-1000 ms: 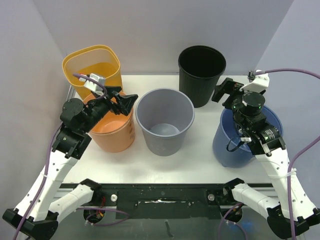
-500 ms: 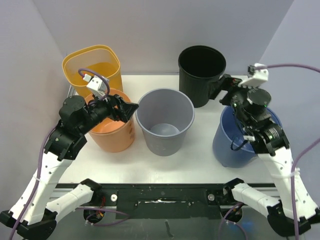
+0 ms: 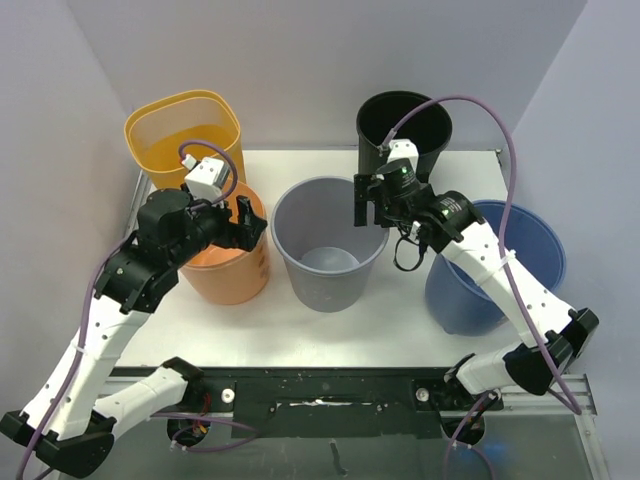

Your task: Turn the large container upside down

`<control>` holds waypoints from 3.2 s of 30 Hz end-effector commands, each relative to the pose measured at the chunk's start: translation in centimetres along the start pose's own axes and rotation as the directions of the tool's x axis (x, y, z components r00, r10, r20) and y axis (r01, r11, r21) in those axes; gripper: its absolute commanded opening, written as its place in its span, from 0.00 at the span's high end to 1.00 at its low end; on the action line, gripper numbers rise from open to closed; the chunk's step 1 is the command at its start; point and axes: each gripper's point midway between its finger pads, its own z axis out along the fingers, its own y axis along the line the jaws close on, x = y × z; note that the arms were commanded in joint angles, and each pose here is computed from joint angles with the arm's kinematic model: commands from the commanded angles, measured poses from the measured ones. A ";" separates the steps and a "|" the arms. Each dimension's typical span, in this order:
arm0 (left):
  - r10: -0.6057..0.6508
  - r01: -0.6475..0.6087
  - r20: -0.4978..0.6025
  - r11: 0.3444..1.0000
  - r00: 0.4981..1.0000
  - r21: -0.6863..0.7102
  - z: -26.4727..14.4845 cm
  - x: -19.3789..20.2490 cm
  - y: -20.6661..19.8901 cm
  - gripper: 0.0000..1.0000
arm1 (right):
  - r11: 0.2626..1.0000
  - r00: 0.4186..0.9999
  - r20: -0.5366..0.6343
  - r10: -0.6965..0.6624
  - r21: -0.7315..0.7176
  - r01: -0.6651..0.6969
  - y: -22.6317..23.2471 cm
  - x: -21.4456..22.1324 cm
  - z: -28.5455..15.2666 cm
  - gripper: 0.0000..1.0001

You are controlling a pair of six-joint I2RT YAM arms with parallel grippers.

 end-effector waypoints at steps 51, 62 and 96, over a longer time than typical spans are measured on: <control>-0.179 0.111 -0.326 0.970 0.928 -0.218 9.4 6.3 5.7 0.20 | 0.875 0.925 0.261 -0.277 -0.329 0.355 7.2 -2.7 -6.2 0.07; -0.288 0.171 -0.196 0.870 0.937 -0.463 4.6 4.8 14.3 0.20 | 0.865 0.920 0.109 -0.377 -0.313 0.392 9.2 1.9 -2.3 0.16; -0.356 0.394 0.262 0.913 0.897 -0.107 4.1 -12.5 7.8 0.20 | 0.472 0.849 0.106 0.517 -0.863 -0.180 18.5 -6.6 -3.4 1.00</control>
